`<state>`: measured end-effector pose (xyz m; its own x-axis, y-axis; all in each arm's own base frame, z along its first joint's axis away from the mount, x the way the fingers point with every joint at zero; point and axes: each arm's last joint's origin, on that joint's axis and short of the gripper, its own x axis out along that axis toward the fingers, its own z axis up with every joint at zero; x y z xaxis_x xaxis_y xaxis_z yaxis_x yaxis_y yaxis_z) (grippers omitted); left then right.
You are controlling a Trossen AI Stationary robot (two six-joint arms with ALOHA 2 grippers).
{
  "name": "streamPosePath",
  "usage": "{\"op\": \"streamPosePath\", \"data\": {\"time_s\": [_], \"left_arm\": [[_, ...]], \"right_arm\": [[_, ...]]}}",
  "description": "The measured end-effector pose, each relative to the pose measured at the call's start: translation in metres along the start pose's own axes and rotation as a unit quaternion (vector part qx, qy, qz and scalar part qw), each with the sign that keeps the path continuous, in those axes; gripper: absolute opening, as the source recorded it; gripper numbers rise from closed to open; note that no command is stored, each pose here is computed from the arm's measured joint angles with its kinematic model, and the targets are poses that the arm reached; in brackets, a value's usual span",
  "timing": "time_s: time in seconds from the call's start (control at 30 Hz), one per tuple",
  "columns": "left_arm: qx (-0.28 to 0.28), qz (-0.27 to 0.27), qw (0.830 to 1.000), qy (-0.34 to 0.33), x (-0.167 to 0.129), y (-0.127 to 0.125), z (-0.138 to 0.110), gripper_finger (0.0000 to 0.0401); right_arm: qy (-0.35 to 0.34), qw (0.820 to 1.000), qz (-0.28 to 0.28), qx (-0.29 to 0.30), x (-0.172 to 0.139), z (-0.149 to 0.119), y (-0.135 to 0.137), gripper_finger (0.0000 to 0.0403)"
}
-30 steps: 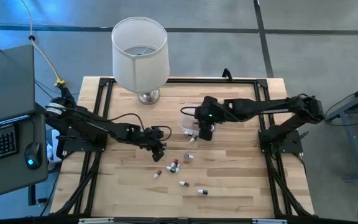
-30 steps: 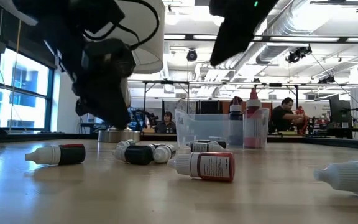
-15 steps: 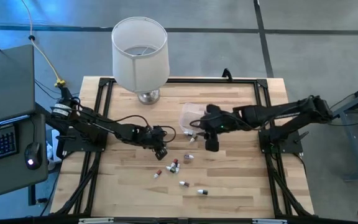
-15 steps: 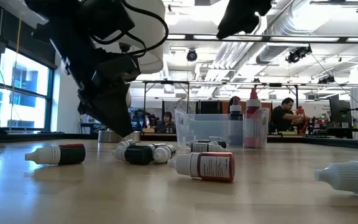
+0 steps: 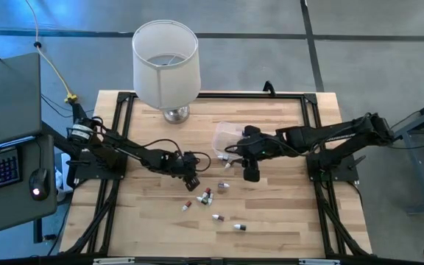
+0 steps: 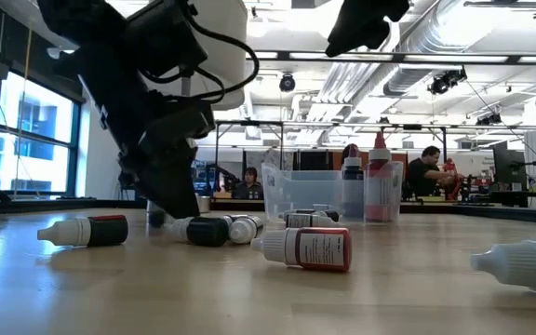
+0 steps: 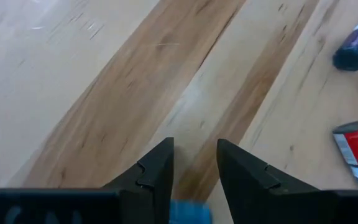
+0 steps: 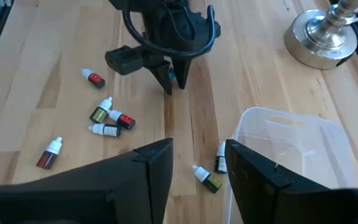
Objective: Pick & Place food coloring
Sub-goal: Put the left small blue food coloring bottle into the transparent bin
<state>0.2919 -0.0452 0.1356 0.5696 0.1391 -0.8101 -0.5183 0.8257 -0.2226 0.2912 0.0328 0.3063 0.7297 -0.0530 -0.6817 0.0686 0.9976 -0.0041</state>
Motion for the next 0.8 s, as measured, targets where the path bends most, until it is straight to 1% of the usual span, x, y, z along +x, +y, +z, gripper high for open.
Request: {"op": "streamPosePath", "data": {"time_s": [0.07,0.13,0.23,0.3,0.33,0.4,0.47,0.57,0.67,0.8], "left_arm": [[0.014,0.002,1.000,0.002,0.001,0.000,-0.001,0.0122],[0.048,-0.001,0.999,0.005,0.001,0.000,-0.001,0.0122],[0.135,0.000,0.991,0.004,0.000,-0.001,0.001,0.0122],[0.200,0.000,0.980,-0.003,-0.002,-0.005,0.007,0.0122],[0.221,-0.002,0.975,-0.007,-0.005,-0.008,0.011,0.0122],[0.229,-0.006,0.973,-0.008,-0.018,-0.015,0.023,0.0122],[0.219,-0.015,0.976,0.000,-0.028,-0.023,0.035,0.0122],[0.232,0.018,0.971,0.052,-0.043,-0.026,0.043,0.0122],[0.241,0.038,0.965,0.096,-0.054,-0.027,0.044,0.0122],[0.205,0.011,0.969,0.137,-0.048,-0.022,0.033,0.0122]], "right_arm": [[0.001,1.000,0.005,0.001,0.000,0.000,0.000,0.0139],[0.003,1.000,0.011,0.000,0.000,0.000,0.001,0.0139],[0.003,1.000,0.012,0.000,0.000,0.000,0.001,0.0139],[0.004,1.000,0.012,0.000,0.000,0.000,0.001,0.0139],[0.004,1.000,0.012,0.000,0.000,-0.001,0.001,0.0139],[0.005,1.000,0.012,0.000,0.000,-0.001,0.001,0.0139],[0.005,1.000,0.012,0.001,0.000,-0.001,0.001,0.0139],[0.010,1.000,0.011,0.002,0.000,-0.002,0.001,0.0139],[0.021,1.000,0.010,0.000,0.000,-0.004,0.000,0.0139],[0.030,1.000,0.009,-0.002,0.001,-0.007,0.000,0.0139]]}}
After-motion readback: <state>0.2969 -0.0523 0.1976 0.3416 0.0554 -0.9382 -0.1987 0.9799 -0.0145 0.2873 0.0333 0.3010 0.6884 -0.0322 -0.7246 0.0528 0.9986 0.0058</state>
